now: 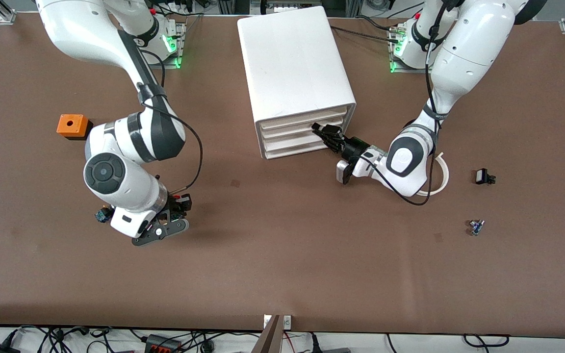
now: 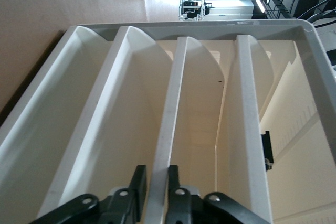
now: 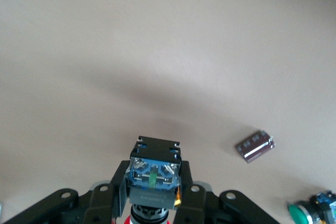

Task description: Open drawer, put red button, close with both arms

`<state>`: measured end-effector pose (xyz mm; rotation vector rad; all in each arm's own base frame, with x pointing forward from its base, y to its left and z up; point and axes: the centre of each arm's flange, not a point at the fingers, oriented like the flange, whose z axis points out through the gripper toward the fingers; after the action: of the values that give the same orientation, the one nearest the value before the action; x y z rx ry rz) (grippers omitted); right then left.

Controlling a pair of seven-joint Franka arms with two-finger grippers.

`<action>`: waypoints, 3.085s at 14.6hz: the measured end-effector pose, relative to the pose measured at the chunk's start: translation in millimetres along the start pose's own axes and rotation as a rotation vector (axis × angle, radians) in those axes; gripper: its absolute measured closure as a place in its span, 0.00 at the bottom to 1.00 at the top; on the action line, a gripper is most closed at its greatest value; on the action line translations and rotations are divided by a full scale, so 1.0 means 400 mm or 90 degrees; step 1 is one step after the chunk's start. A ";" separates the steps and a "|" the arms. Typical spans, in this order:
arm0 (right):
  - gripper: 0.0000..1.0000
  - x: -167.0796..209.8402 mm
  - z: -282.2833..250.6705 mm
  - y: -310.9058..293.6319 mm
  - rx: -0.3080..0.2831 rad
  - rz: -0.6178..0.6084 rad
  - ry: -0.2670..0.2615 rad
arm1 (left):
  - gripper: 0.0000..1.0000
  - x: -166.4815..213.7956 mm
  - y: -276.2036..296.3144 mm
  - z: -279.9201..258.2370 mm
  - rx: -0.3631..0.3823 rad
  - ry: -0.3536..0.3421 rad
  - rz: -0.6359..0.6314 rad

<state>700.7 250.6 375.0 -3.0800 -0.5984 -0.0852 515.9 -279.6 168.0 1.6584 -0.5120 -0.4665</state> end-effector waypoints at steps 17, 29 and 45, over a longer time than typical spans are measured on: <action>0.59 0.019 -0.138 -0.486 0.024 -0.115 0.131 | 0.51 0.173 -0.005 -0.302 0.139 0.149 0.097; 0.59 -0.064 -0.122 -0.875 0.080 -0.067 0.175 | 0.00 0.146 0.219 -0.582 0.350 0.072 -0.145; 0.59 -0.104 0.077 -0.919 0.079 -0.019 0.047 | 0.00 0.151 0.345 -0.607 0.732 0.077 -0.381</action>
<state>526.1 576.2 339.2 -2.9340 -0.6217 -0.1545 694.2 -135.4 338.3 2.9613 -0.1503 -0.5294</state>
